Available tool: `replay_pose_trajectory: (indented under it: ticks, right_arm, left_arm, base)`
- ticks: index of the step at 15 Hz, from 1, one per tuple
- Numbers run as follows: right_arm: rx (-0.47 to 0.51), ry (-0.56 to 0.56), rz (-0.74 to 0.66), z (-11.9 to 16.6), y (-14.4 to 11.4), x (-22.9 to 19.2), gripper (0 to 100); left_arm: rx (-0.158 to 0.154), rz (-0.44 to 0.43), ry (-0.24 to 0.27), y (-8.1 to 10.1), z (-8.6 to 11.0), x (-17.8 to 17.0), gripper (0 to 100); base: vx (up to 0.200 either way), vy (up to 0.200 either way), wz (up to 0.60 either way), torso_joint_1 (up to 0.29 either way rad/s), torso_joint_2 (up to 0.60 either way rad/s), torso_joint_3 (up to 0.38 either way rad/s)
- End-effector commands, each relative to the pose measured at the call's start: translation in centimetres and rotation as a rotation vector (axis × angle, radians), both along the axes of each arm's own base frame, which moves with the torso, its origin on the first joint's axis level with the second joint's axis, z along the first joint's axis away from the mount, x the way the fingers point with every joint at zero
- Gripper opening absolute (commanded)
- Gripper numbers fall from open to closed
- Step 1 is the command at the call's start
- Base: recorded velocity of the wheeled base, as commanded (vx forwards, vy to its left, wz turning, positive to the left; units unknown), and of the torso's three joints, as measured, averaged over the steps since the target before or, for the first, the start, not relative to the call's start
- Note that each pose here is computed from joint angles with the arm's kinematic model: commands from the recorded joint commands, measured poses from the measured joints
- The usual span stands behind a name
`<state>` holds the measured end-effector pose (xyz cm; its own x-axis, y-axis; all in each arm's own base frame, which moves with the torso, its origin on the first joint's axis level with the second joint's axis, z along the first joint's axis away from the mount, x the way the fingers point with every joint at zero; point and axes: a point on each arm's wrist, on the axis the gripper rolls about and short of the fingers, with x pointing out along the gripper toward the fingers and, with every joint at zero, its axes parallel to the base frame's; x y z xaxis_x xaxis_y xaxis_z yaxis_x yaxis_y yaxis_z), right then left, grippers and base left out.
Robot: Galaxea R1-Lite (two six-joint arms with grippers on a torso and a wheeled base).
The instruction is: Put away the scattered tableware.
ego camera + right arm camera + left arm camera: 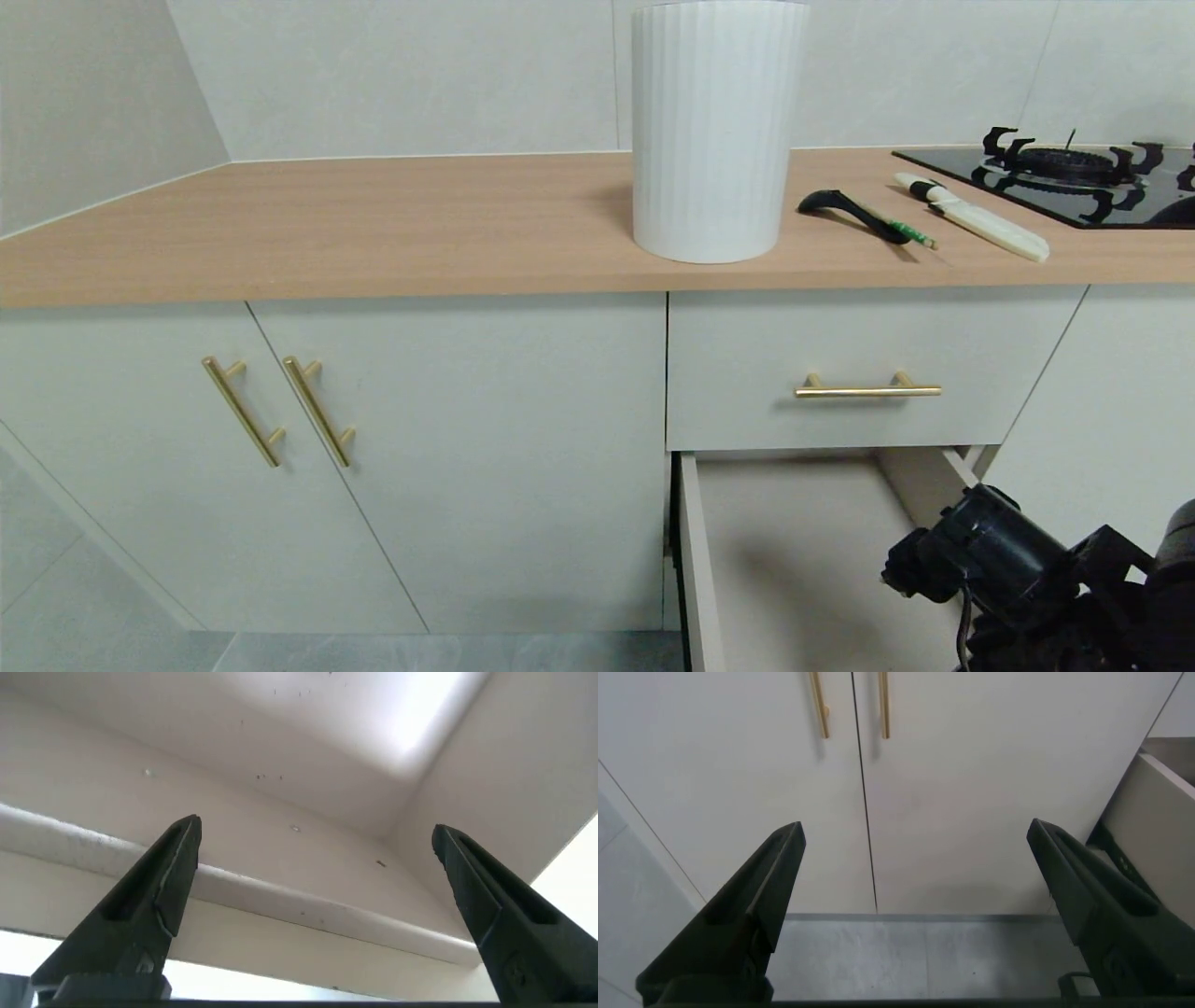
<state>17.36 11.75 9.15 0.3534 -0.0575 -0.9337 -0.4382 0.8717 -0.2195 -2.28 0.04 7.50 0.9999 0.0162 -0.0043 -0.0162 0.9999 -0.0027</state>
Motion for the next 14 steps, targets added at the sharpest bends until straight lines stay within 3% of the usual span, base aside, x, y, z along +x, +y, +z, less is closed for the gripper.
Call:
replay_pose_trajectory:
  ticks: [1,3,5,8,14]
  right_arm:
    - [0.020,-0.033,-0.006,0.6,0.3,0.3,100]
    - [0.058,-0.067,-0.056,1.4,0.6,0.9,100]
    - [0.158,-0.146,-0.172,3.1,1.0,1.9,100]
    - [0.240,-0.254,-0.216,4.7,0.4,2.4,100]
    - [0.230,-0.311,-0.245,5.4,-0.2,2.4,100]
  left_arm:
    - [0.000,0.001,0.002,0.0,0.0,0.0,100]
    - [0.000,0.001,0.000,0.0,0.0,0.0,100]
    - [0.000,0.001,-0.001,0.0,0.0,0.0,100]
    - [0.000,0.001,0.002,0.0,0.0,0.0,100]
    - [0.000,0.001,0.000,0.0,0.0,0.0,100]
  base:
    - [0.000,0.000,0.00,0.000,0.00,0.000]
    - [0.000,0.000,0.00,0.000,0.00,0.000]
    - [0.000,0.000,0.00,0.000,0.00,0.000]
    - [0.000,0.000,0.00,0.000,0.00,0.000]
    - [0.000,0.000,0.00,0.000,0.00,0.000]
